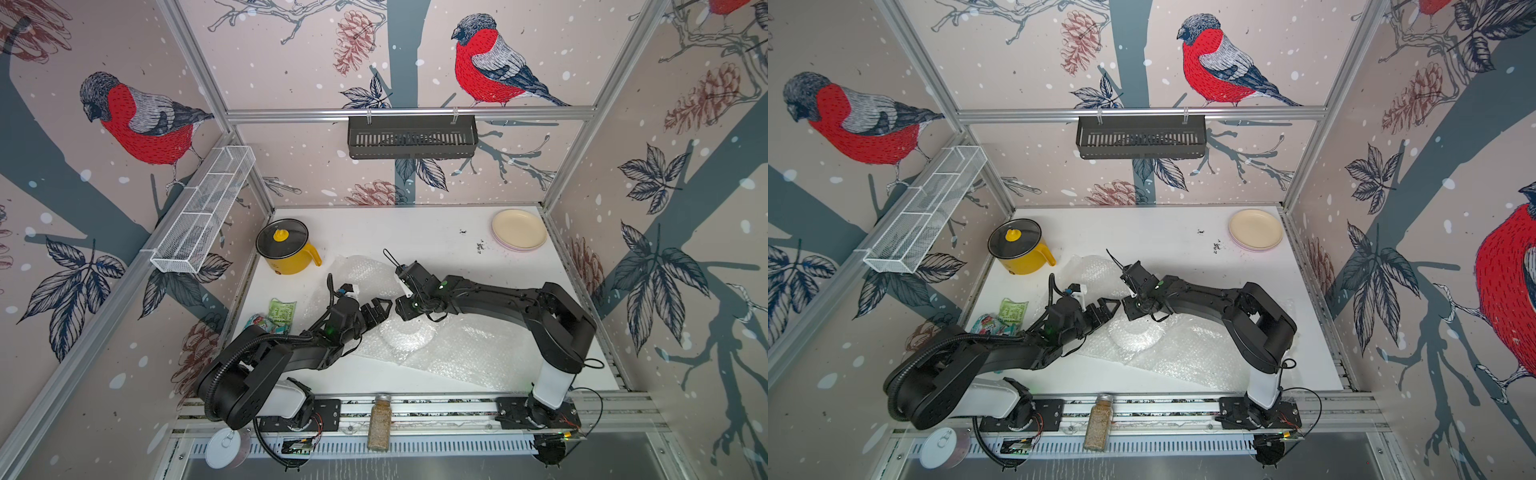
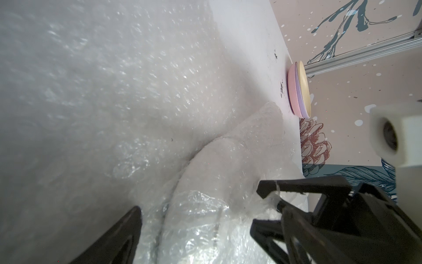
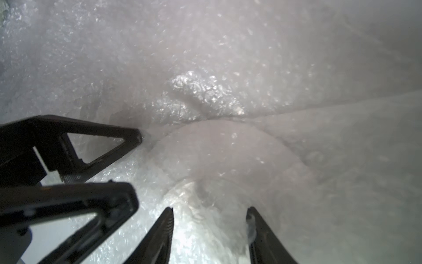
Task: Unpack dinner plates from bubble wrap
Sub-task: Unwrap the bubble wrap.
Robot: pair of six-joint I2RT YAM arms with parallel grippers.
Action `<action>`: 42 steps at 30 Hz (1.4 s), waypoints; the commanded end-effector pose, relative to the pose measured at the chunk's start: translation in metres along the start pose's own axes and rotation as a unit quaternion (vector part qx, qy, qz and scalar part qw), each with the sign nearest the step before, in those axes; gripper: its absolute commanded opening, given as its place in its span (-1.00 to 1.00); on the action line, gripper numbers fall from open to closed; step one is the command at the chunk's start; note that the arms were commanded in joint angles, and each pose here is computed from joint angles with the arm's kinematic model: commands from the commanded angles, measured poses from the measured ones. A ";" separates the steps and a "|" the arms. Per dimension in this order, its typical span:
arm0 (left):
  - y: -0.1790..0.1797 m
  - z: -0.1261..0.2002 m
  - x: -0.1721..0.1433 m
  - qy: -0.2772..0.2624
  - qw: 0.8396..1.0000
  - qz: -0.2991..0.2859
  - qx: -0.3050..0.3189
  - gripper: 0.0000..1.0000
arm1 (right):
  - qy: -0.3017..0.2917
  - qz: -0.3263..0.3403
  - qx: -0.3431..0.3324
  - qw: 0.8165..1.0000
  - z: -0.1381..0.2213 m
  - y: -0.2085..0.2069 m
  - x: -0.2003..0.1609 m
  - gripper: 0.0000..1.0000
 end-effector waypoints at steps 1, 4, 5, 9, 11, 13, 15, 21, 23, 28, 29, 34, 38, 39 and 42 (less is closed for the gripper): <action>0.039 0.005 -0.023 0.045 0.994 0.021 0.097 0.89 | -0.002 0.003 0.003 1.000 -0.003 0.002 -0.001 -0.09; 0.039 0.005 -0.023 0.046 0.994 0.022 0.097 0.90 | 0.004 0.004 0.002 1.000 -0.006 0.002 -0.005 -0.16; 0.039 0.005 -0.023 0.045 0.994 0.022 0.097 0.90 | 0.006 0.004 0.000 1.000 -0.007 0.001 -0.006 -0.21; 0.040 0.005 -0.022 0.043 0.994 0.023 0.100 0.89 | 0.006 0.003 -0.008 1.000 -0.009 0.000 -0.006 -0.54; 0.041 0.005 -0.022 0.043 0.994 0.023 0.102 0.90 | 0.003 0.003 -0.006 1.000 -0.008 0.002 -0.005 -0.71; 0.042 0.005 -0.023 0.043 0.993 0.026 0.106 0.90 | 0.001 0.006 -0.003 1.000 -0.007 0.003 -0.003 -0.92; 0.045 0.006 -0.025 0.043 0.992 0.034 0.110 0.90 | -0.001 0.010 0.006 1.000 -0.005 0.007 0.000 -0.95; 0.057 0.010 -0.028 0.031 0.988 0.063 0.140 0.89 | -0.024 0.020 0.088 0.996 0.019 0.028 0.014 -0.97; 0.060 0.012 -0.028 0.026 0.986 0.071 0.147 0.89 | -0.031 0.026 0.113 0.993 0.026 0.036 0.017 -0.98; 0.063 0.012 -0.030 0.022 0.984 0.088 0.152 0.89 | -0.035 0.037 0.147 0.988 0.034 0.044 0.018 -0.98; 0.064 0.013 -0.030 0.021 0.984 0.090 0.153 0.89 | -0.035 0.040 0.151 0.987 0.035 0.044 0.017 -0.98; 0.066 0.012 -0.031 0.021 0.982 0.096 0.158 0.89 | -0.032 0.049 0.184 0.981 0.046 0.043 0.009 -0.98; 0.067 0.010 -0.032 0.023 0.982 0.102 0.160 0.89 | -0.028 0.053 0.190 0.980 0.052 0.041 0.001 -0.98; 0.067 0.010 -0.032 0.023 0.982 0.103 0.158 0.89 | -0.027 0.052 0.190 0.980 0.053 0.040 0.000 -0.98; 0.065 0.008 -0.031 0.026 0.982 0.103 0.153 0.89 | -0.022 0.046 0.185 0.981 0.058 0.033 -0.006 -0.98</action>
Point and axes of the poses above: each gripper's point midway between its finger pads, its own z axis back along the fingers, its own y axis along the line the jaws close on, x = y × z, the point moved 5 cm from there along z, back along the fingers, and after that the axes turned 8 degrees about -z, right-handed, at the moved point
